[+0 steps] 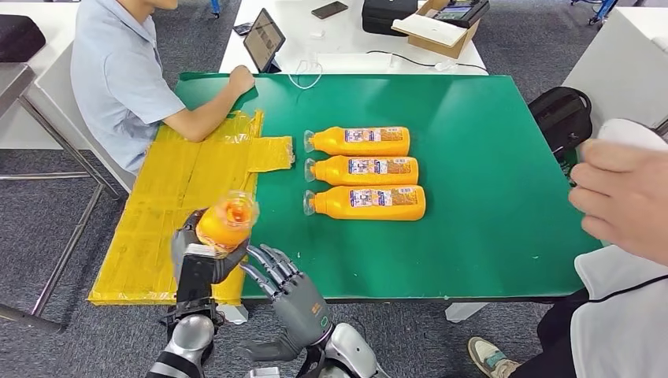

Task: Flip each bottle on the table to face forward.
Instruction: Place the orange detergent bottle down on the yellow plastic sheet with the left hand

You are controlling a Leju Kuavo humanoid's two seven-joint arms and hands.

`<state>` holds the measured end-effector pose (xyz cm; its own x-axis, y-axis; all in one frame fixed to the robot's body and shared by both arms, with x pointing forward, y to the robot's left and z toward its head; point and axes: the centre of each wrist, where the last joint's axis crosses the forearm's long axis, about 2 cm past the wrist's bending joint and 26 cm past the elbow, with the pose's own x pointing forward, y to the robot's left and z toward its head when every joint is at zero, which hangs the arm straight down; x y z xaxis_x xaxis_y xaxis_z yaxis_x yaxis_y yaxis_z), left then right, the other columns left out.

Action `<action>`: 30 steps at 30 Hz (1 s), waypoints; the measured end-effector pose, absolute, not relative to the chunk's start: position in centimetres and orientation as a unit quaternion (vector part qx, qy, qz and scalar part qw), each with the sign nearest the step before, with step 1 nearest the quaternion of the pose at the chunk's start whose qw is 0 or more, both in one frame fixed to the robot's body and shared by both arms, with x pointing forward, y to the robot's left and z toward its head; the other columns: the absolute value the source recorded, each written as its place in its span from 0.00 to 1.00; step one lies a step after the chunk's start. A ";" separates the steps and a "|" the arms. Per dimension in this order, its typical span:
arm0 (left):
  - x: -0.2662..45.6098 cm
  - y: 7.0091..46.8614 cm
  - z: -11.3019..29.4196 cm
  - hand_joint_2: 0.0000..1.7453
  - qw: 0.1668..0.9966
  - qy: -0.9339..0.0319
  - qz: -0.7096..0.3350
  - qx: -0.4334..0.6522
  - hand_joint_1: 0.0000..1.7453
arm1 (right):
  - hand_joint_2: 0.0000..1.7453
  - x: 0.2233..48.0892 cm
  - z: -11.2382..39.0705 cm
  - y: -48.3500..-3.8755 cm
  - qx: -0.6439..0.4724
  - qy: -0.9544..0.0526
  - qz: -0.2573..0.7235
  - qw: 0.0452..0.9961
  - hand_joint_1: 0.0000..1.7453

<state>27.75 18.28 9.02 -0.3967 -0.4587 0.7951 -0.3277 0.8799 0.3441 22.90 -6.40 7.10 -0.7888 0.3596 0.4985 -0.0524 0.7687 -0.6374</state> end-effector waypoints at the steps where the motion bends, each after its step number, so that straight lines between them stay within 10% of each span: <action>1: 27.9 18.5 8.8 1.00 0.495 -0.830 -0.082 0.244 1.00 | 0.00 22.9 7.1 -6.4 -0.084 -0.887 0.328 0.314 0.00; 12: 31.7 20.0 8.1 1.00 0.511 -0.748 -0.272 0.326 0.83 | 0.00 22.8 7.0 -6.4 -0.074 -0.887 0.312 0.333 0.00; 22: 37.4 22.6 9.2 1.00 0.558 -0.597 -0.400 0.415 0.94 | 0.00 22.6 7.4 -5.5 -0.053 -0.889 0.305 0.338 0.00; 30: 39.3 23.5 9.9 1.00 0.577 -0.515 -0.462 0.436 0.01 | 0.00 22.4 7.4 -5.1 -0.043 -0.885 0.308 0.347 0.00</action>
<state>39.26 23.49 9.87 0.0444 -0.9805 0.1914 0.0839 0.1945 0.9773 22.45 -5.10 7.43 -0.7561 0.2896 0.5870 -0.1367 0.8071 -0.5743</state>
